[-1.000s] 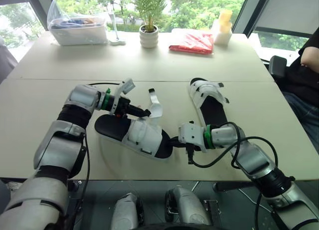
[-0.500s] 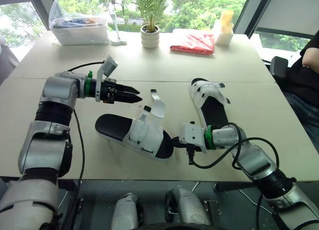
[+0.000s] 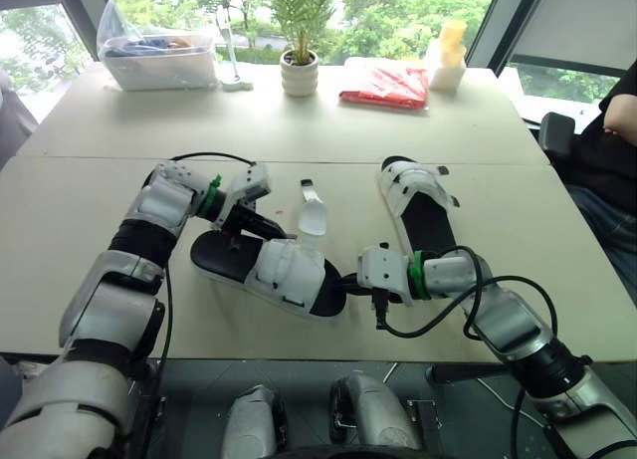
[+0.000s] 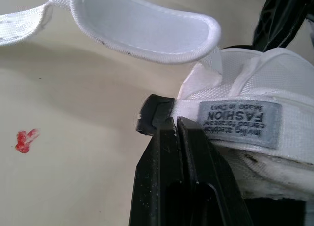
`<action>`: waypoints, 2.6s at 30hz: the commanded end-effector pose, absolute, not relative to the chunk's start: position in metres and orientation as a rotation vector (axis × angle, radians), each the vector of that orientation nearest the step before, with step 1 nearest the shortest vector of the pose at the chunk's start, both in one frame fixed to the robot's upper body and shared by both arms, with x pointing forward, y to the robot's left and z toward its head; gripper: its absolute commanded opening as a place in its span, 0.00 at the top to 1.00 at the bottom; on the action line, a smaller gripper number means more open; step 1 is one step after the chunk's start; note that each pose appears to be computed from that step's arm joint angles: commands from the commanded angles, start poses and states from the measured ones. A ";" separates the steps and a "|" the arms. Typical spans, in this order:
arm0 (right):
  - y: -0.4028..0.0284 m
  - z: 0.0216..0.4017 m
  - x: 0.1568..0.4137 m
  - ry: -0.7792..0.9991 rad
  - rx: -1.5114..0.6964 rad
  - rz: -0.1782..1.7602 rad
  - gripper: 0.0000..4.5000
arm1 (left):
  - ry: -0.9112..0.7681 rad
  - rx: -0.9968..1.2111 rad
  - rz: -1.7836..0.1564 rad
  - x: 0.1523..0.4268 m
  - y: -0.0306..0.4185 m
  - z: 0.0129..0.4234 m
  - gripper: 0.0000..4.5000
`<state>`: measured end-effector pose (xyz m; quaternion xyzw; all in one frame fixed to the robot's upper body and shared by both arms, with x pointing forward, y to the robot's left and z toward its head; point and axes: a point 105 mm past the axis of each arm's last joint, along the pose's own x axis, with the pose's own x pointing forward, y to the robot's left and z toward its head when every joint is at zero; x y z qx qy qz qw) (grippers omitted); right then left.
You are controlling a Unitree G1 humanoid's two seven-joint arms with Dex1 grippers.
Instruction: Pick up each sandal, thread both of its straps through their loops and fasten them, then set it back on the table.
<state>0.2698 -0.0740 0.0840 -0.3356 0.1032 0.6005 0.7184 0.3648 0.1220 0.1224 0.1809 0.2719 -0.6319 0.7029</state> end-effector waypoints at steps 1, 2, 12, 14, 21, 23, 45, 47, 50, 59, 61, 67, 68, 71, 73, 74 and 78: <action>-0.084 0.054 0.262 0.378 -0.728 1.334 1.00 | 0.654 0.442 -1.339 0.373 0.125 0.109 0.99; -0.083 0.054 0.262 0.378 -0.727 1.333 1.00 | 0.652 0.443 -1.323 0.375 0.125 0.109 0.99; -0.083 0.053 0.261 0.369 -0.739 1.333 1.00 | 0.638 -0.111 -1.107 0.405 0.121 0.169 0.58; -0.083 0.053 0.261 0.360 -0.748 1.335 1.00 | 0.695 -0.197 -1.095 0.402 0.117 0.170 0.37; -0.080 0.056 0.261 0.300 -0.799 1.357 1.00 | 0.780 -0.301 -0.971 0.407 0.095 0.155 0.03; -0.080 0.057 0.260 0.284 -0.822 1.372 1.00 | 0.798 -0.309 -0.963 0.406 0.091 0.150 0.03; -0.079 0.060 0.259 0.270 -0.818 1.375 1.00 | 0.674 -0.628 -0.823 0.426 0.050 0.162 0.88; -0.079 0.060 0.258 0.271 -0.819 1.375 1.00 | 0.672 -0.624 -0.830 0.425 0.050 0.163 0.99; -0.079 0.061 0.258 0.271 -0.819 1.374 1.00 | 0.661 -0.609 -0.842 0.426 0.051 0.163 0.99; -0.079 0.060 0.259 0.271 -0.826 1.372 1.00 | 0.662 -0.461 -0.848 0.426 0.069 0.157 0.99; -0.079 0.060 0.259 0.270 -0.827 1.374 1.00 | 0.707 -0.391 -0.818 0.424 0.077 0.143 0.88; -0.077 0.059 0.258 0.271 -0.827 1.377 1.00 | 0.753 -0.420 -0.810 0.420 0.070 0.141 0.29; -0.077 0.059 0.258 0.271 -0.827 1.376 1.00 | 0.758 -0.429 -0.808 0.420 0.068 0.141 0.20; -0.078 0.059 0.258 0.273 -0.827 1.375 1.00 | 0.776 -0.455 -0.808 0.418 0.062 0.139 0.01; -0.078 0.058 0.258 0.274 -0.827 1.373 1.00 | 0.785 -0.452 -0.796 0.418 0.061 0.135 0.01; -0.079 0.058 0.258 0.276 -0.828 1.370 1.00 | 0.786 -0.461 -0.791 0.418 0.059 0.134 0.01; -0.083 0.055 0.257 0.285 -0.830 1.358 1.00 | 0.791 -0.484 -0.803 0.416 0.048 0.133 0.01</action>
